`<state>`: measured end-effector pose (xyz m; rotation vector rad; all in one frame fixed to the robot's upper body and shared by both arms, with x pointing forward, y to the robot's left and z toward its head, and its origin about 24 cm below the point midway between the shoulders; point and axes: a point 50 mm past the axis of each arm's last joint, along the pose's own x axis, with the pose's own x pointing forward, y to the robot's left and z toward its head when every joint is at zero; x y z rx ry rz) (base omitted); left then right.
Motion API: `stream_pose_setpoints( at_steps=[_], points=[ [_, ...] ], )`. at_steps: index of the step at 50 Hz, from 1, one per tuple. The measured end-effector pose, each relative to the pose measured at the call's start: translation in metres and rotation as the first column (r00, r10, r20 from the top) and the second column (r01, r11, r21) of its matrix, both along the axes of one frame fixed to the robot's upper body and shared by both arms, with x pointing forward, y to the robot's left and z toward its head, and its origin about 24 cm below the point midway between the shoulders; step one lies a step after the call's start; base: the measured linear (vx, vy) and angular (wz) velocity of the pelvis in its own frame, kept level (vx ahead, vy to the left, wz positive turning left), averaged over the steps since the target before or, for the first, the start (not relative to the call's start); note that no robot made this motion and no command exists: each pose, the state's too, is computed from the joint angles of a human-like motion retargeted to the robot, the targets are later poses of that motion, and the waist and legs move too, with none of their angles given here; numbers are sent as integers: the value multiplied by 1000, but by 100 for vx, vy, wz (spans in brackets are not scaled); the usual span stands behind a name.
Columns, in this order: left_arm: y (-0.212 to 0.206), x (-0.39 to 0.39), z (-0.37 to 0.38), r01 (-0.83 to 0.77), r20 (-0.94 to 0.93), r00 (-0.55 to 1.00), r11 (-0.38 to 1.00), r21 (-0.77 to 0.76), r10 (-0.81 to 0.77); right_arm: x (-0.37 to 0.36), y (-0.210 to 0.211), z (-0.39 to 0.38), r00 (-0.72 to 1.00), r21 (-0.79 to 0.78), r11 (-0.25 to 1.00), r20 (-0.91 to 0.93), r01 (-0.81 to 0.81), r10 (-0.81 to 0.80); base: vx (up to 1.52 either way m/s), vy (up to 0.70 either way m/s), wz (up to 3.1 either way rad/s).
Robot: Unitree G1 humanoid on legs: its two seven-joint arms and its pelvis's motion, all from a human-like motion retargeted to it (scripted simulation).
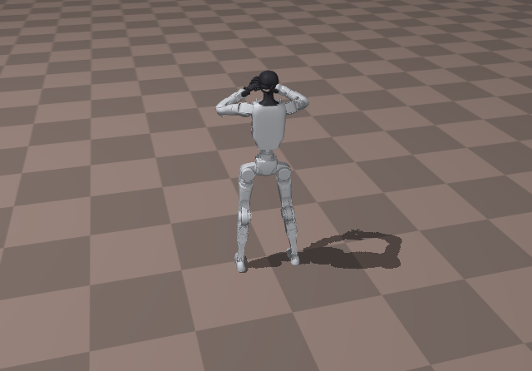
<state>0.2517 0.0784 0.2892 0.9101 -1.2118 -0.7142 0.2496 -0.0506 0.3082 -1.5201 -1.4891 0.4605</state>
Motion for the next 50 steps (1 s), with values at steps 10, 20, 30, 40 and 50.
stream_pose_setpoints(
  at_steps=[10,20,30,40,50],
  points=[
    [39,48,-176,-496,-833,553,810,-311,19,60,-37,-117,782,216,920,-609,327,-135,0,0,0],
    [127,-54,-392,-911,-920,-384,196,363,-83,37,-129,-327,-29,-96,445,-988,891,-153,0,0,0],
    [164,-191,-453,-617,-609,-713,-104,780,-347,-101,-197,-445,-636,-641,-21,-764,767,106,0,0,0],
    [160,-112,-434,-731,-726,-605,-135,669,-325,-81,-201,-423,-385,-425,-145,-891,894,241,0,0,2],
    [126,149,-45,-808,-840,498,237,-540,-215,-248,-213,-469,-866,-892,-185,-447,412,223,2,1,31]
  ],
)
